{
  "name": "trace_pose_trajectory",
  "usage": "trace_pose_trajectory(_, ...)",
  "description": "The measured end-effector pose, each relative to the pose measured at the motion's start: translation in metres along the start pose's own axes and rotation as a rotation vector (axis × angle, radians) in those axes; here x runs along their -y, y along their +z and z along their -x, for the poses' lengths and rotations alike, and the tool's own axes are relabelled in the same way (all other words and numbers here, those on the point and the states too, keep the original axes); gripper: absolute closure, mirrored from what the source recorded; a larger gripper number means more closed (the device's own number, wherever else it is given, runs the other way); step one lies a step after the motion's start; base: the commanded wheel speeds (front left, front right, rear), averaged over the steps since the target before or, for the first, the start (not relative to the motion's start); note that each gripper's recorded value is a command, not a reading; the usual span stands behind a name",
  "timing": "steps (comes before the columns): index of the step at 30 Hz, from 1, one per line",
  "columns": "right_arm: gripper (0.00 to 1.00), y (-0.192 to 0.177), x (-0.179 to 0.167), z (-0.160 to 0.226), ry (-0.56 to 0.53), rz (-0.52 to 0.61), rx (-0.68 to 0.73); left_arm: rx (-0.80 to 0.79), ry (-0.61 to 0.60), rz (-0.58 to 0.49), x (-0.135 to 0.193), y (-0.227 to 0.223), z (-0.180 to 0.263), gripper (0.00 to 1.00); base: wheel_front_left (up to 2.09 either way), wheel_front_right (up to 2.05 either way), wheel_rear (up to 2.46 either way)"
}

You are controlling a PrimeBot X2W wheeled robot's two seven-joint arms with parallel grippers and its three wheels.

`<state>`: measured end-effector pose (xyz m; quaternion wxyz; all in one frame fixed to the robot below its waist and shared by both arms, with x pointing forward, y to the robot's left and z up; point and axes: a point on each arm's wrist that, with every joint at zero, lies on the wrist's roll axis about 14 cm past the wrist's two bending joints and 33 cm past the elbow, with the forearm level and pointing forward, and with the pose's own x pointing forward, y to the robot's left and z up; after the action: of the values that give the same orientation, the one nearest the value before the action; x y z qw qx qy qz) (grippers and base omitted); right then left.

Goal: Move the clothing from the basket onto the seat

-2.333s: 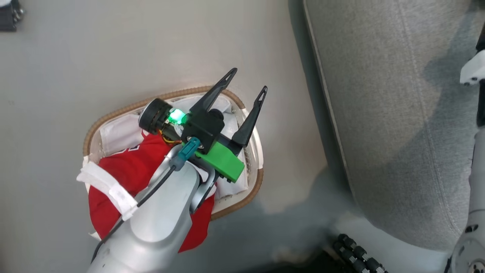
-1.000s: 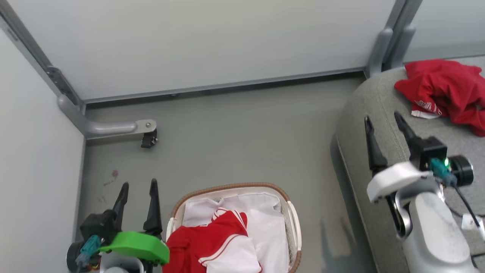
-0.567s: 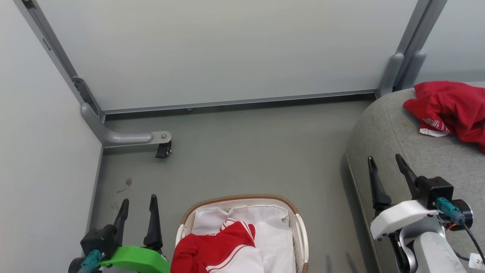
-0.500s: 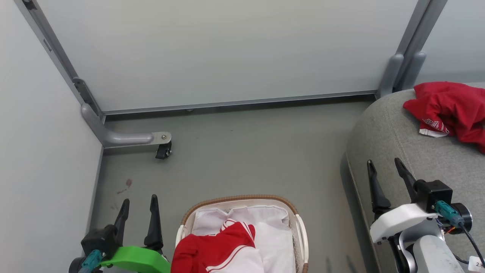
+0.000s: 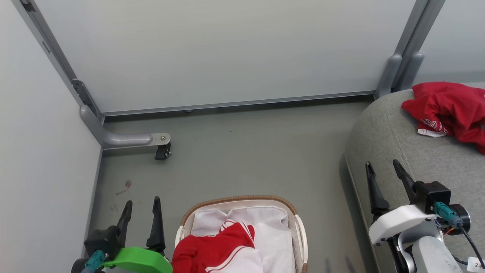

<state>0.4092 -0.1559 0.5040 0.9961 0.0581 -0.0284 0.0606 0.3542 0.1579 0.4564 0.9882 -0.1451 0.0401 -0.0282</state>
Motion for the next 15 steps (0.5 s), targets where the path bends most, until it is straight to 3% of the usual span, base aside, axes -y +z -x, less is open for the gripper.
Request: trace_pose_trajectory(15, 0.0, -0.004, 0.002, -0.006, -0.002, 0.002, -0.007, -0.037, -0.021, -0.005, 0.006, -0.011, -0.007, 0.0, 0.0, 0.0, 0.0)
